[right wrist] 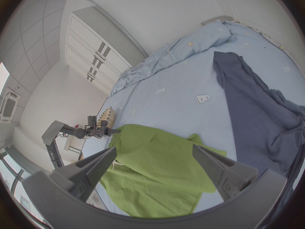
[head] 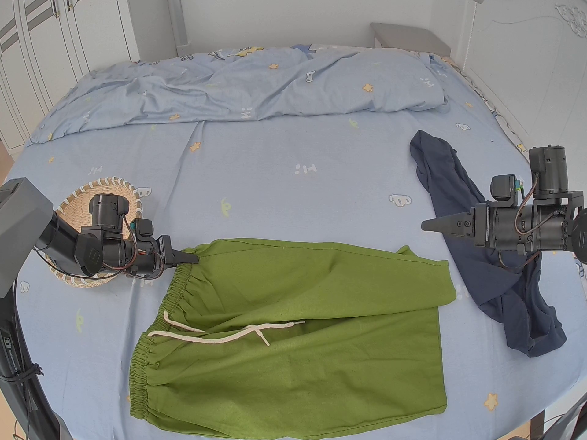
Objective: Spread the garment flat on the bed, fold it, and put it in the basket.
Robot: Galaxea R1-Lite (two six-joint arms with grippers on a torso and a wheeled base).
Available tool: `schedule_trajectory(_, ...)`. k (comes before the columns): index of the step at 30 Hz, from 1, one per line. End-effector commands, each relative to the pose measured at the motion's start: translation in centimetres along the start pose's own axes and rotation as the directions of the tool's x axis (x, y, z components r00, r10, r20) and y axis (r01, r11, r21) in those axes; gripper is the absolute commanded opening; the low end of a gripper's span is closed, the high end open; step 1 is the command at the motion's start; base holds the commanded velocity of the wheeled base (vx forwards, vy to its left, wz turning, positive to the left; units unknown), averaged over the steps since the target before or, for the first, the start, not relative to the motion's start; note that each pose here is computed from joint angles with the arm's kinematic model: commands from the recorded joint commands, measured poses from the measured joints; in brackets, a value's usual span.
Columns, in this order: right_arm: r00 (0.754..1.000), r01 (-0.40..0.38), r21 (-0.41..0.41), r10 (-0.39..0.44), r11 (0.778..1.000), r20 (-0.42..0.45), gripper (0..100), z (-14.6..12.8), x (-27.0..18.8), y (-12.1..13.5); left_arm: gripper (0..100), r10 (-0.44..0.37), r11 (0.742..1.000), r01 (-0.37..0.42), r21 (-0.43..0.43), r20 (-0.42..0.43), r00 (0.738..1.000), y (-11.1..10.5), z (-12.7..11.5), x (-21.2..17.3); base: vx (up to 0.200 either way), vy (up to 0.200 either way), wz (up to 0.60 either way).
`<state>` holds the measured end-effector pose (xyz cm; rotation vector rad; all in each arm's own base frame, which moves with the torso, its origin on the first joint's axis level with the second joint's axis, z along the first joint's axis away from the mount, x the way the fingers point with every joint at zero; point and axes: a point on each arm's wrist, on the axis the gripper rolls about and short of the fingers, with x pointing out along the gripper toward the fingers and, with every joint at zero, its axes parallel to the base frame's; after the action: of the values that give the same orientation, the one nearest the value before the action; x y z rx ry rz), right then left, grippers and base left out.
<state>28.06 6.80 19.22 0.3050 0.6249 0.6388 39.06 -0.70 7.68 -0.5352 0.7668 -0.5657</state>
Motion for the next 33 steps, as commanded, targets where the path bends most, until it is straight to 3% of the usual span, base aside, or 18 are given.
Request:
schedule_trajectory(1, 0.998, 0.05, 0.059, -0.048, 0.997, -0.046, 100, -1.3, 0.3, -2.1, 0, -0.005, 1.0, 0.004, 0.017, 0.026, 1.0, -1.0, 0.4, -1.4, 0.0, 0.0, 0.0)
schedule_trajectory(12, 0.984, 0.133, 0.175, -0.109, 0.975, -0.141, 100, -3.9, 1.3, -6.5, 0, -0.008, 1.0, 0.007, 0.022, 0.025, 1.0, -1.4, 0.3, -1.4, 0.0, 0.0, 0.0)
schedule_trajectory(16, 0.987, 0.104, 0.188, -0.077, 0.977, -0.143, 100, -3.9, 2.7, -8.2, 0, -0.008, 1.0, 0.008, 0.023, 0.026, 1.0, -1.4, 0.3, -1.5, 0.0, 0.0, 0.0)
schedule_trajectory(33, 0.987, 0.113, 0.196, -0.087, 0.974, -0.135, 100, -2.9, 4.6, -10.1, 0, -0.013, 1.0, 0.013, 0.026, 0.013, 1.0, -1.6, 0.0, -1.2, 0.0, 0.0, 0.0)
